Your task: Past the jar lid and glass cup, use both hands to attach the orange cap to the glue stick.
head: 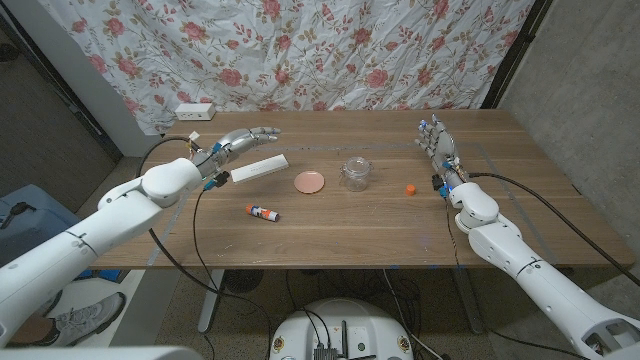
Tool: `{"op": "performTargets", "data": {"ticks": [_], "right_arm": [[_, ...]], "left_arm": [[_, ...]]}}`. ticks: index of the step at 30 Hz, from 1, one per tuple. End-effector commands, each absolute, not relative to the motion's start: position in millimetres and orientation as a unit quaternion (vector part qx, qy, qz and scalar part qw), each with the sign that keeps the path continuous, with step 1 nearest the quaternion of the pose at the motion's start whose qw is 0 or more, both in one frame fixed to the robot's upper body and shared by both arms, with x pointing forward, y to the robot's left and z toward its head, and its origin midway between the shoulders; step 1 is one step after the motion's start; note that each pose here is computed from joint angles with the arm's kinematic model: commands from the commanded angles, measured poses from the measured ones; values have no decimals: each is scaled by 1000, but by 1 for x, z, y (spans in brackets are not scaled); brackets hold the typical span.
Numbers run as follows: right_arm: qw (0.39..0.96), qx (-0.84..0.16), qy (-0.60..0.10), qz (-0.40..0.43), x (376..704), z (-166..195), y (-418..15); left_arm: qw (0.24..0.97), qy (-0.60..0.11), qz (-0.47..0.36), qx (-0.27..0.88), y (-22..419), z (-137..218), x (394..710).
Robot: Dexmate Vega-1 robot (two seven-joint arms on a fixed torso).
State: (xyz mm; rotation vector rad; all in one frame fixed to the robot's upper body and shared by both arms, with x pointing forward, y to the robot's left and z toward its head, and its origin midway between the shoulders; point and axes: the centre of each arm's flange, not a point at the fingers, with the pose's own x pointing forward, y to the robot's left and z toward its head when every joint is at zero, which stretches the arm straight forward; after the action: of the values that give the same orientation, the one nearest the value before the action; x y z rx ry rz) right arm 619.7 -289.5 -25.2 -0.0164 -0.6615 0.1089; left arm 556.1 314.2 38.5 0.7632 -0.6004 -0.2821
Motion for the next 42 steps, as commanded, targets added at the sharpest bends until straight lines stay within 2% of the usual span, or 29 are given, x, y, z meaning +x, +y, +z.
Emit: {"op": "performTargets", "data": {"ticks": [1, 16, 42], "right_arm": [[944, -11, -325, 60, 626, -22, -290], [945, -8, -325, 47, 624, -21, -289], [947, -10, -319, 23, 619, -22, -286]], "left_arm": [[835, -285, -141, 450, 312, 46, 537], [765, -264, -128, 574, 320, 59, 517], [663, -211, -156, 702, 313, 68, 504]]}}
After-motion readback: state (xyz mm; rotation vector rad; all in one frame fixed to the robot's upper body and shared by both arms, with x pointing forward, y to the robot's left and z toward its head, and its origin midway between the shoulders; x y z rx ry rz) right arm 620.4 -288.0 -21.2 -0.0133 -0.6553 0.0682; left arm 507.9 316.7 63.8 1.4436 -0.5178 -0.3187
